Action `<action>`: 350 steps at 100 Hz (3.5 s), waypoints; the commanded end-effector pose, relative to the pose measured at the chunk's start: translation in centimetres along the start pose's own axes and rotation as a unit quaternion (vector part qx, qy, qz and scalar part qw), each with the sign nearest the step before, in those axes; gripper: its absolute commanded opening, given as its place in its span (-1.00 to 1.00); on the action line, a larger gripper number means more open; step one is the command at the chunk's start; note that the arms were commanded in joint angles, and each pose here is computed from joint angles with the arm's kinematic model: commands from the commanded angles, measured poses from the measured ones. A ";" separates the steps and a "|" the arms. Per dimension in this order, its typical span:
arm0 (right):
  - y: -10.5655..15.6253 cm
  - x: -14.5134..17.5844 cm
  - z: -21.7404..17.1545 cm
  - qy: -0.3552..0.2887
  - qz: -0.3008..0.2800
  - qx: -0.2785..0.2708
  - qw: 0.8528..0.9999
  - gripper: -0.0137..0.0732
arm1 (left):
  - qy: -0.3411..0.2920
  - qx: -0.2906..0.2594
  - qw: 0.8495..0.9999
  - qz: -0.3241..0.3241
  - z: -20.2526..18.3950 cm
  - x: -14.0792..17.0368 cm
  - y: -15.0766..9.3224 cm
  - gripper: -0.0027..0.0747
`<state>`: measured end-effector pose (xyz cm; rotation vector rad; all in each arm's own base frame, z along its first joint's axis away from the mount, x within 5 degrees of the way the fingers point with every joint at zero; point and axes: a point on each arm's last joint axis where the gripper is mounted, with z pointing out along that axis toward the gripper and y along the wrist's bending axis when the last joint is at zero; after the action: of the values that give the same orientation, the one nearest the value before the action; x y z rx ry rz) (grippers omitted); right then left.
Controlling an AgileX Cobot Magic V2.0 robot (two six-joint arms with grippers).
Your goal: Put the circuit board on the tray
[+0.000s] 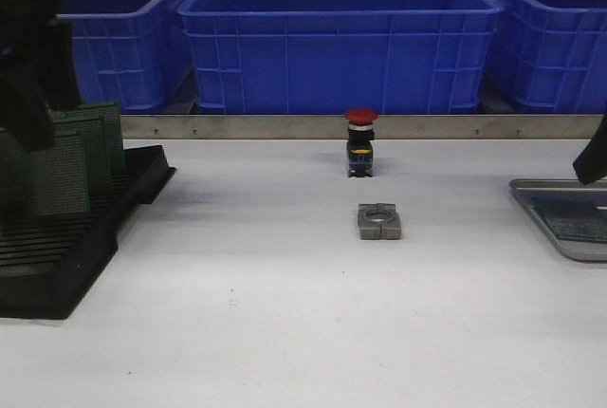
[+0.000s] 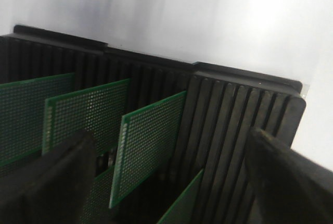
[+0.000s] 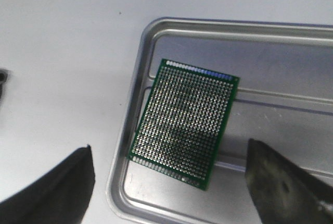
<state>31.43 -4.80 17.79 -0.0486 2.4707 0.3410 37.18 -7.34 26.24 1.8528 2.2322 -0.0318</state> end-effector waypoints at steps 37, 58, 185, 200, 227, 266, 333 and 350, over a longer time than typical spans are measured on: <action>0.5 -1.5 -1.6 -0.032 -0.013 -0.008 0.999 0.72 | -0.012 -0.006 1.000 -0.012 1.3 -0.3 1.2 0.26; 0.6 -1.5 -1.6 -0.032 -0.013 -0.009 0.999 0.72 | -0.004 0.018 1.000 -0.011 1.3 -0.2 0.7 -0.78; 14.8 -1.4 -4.2 -0.088 -0.419 -0.268 0.863 0.72 | -0.291 0.106 0.947 0.090 -5.0 -13.6 -5.4 -0.98; 17.1 -1.2 -3.9 -0.106 -0.440 -0.276 0.848 0.72 | -0.293 0.119 0.942 0.115 -4.9 -15.2 -7.0 -0.98; 19.6 -1.3 -4.0 -0.142 -0.426 -0.294 0.844 0.72 | -0.325 0.138 0.928 0.118 -5.3 -16.8 -8.3 -0.98; 19.6 -1.3 -4.0 -0.143 -0.423 -0.295 0.844 -0.57 | -0.332 0.141 0.926 0.116 -5.4 -16.9 -8.3 -0.98; 19.5 -1.2 -3.9 -0.109 -0.317 -0.303 0.892 -0.85 | -0.343 0.114 0.927 0.098 -6.1 -16.0 -6.7 0.47; 17.5 -1.3 -3.2 -0.093 -0.239 -0.262 0.930 -0.85 | -0.349 0.088 0.929 0.082 -7.1 -14.8 -5.0 0.47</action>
<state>28.20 12.21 23.49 -0.9398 2.0326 0.7290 34.45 -22.32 31.38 1.8059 1.6935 -0.7323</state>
